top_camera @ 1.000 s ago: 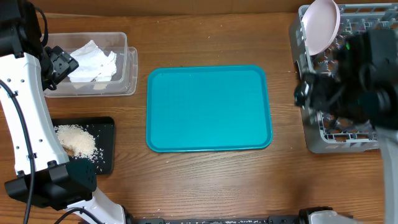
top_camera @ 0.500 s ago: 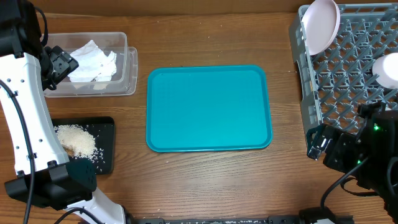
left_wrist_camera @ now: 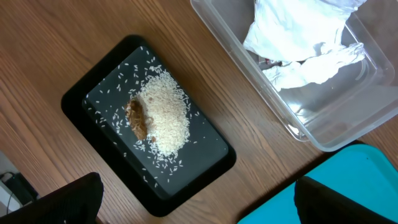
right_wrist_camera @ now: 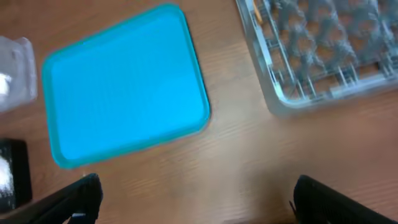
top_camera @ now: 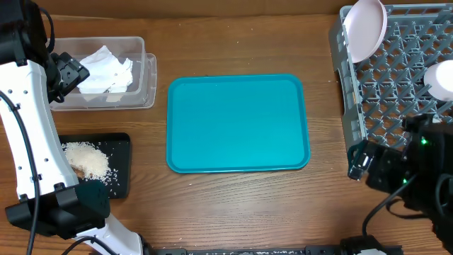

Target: Sort waste into correct bins and load items into the dishwasher

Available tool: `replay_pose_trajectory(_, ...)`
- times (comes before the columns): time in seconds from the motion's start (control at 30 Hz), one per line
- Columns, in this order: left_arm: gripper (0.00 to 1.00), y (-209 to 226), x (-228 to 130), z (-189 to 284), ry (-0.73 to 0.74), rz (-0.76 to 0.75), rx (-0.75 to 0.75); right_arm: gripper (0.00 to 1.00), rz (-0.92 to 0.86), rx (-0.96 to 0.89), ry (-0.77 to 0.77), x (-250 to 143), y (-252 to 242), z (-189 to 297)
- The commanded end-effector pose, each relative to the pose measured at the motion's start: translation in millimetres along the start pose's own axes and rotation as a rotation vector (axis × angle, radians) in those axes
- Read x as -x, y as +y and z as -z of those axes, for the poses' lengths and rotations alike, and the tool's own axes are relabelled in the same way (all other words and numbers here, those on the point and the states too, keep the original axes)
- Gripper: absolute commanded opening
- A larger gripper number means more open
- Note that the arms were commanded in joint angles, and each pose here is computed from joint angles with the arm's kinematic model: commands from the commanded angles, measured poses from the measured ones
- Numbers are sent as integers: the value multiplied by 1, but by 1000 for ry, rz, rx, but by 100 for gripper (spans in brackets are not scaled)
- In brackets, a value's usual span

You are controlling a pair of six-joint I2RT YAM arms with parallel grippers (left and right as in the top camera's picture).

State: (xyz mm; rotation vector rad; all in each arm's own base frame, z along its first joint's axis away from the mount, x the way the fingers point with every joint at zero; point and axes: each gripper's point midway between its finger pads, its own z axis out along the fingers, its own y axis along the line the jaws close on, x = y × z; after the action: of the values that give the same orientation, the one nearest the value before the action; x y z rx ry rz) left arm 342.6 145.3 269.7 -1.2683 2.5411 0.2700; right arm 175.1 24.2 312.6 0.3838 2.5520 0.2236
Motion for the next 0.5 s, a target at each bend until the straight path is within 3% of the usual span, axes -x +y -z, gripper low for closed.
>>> replay_pose_trajectory(0.0, 100, 0, -1, -1, 1, 10, 6, 100, 30, 17, -61, 7, 2, -18)
replay_pose_trajectory(0.13, 100, 0, -1, -1, 1, 10, 6, 100, 176, 231, -262, 20, 33, -48)
replay_pose_trajectory(0.47, 100, 0, -1, -1, 2, 10, 5, 100, 208, 359, -565, 8, 30, -131)
